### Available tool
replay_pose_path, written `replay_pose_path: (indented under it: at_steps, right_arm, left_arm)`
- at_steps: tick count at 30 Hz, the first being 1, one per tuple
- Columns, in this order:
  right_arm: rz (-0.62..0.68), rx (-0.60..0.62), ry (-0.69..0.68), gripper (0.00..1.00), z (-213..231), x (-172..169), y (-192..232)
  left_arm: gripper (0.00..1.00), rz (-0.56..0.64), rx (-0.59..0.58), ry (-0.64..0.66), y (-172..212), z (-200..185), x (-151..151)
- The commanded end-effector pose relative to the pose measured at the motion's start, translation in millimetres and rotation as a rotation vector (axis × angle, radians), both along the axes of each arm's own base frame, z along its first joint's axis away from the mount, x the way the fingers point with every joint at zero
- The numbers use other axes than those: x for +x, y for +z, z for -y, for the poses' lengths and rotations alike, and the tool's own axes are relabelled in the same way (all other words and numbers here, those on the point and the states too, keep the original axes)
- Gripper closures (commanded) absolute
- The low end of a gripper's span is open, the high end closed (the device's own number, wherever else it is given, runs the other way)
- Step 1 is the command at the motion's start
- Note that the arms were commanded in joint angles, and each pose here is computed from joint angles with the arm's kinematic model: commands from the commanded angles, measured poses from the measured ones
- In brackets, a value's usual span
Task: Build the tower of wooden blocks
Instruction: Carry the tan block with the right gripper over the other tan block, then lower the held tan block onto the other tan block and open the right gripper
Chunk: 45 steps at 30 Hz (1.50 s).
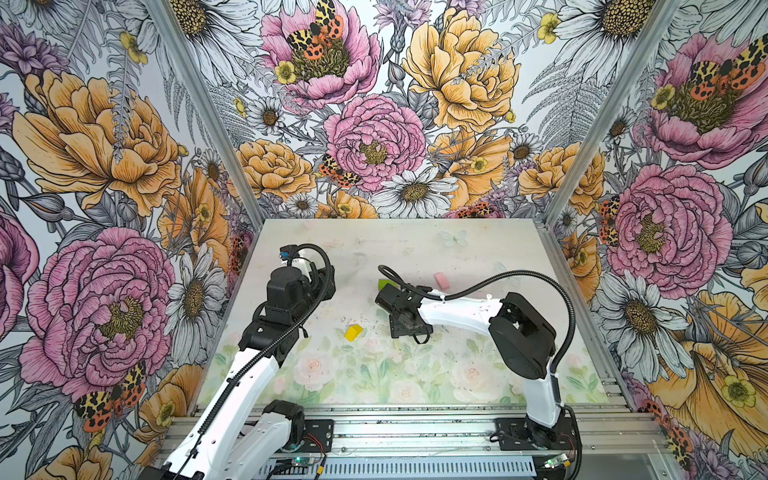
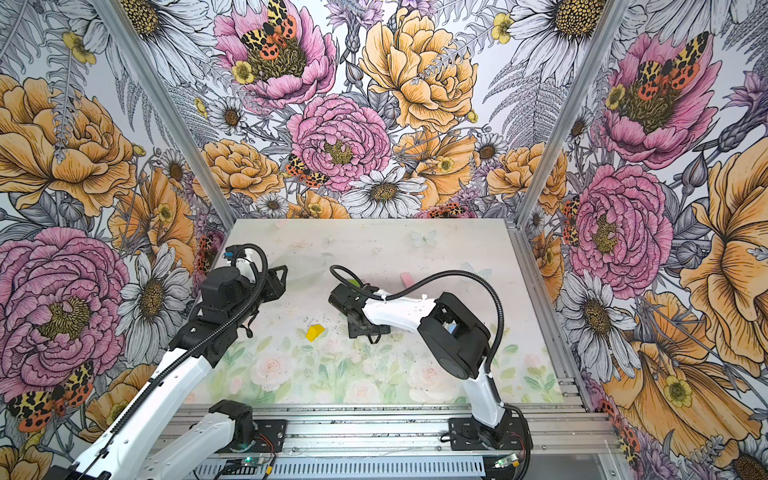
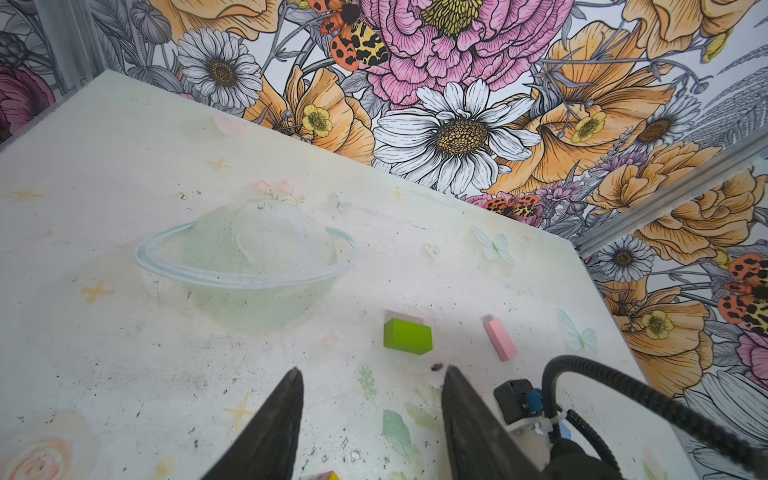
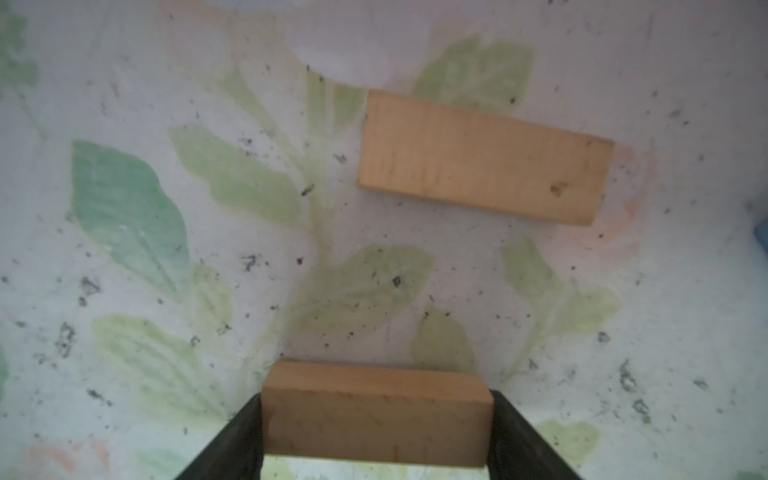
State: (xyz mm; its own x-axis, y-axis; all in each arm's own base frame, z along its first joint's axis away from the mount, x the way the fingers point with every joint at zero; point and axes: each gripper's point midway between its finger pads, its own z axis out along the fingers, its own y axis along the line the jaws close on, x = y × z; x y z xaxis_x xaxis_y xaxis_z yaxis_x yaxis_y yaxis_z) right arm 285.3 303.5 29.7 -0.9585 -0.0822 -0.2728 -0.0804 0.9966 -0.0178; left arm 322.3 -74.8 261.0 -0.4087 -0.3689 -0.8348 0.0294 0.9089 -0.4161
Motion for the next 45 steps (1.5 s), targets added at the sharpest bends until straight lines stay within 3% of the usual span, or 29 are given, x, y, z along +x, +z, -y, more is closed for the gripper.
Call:
replay_pose_path:
  at_steps: [1, 15, 45]
  right_arm:
    - [0.049, 0.069, -0.072, 1.00, -2.1, 12.8, 6.7]
    - [0.006, 0.046, -0.153, 1.00, 22.2, 24.8, -20.3]
    - [-0.019, -0.011, -0.143, 1.00, 37.9, 49.5, -45.1]
  left_arm:
    - [0.45, 0.003, -0.016, -0.019, -2.4, 4.2, -0.2]
    - [0.45, -0.014, -0.019, -0.017, -8.7, 3.2, 4.9]
    - [0.45, -0.026, -0.008, -0.001, -13.0, -0.3, 6.2]
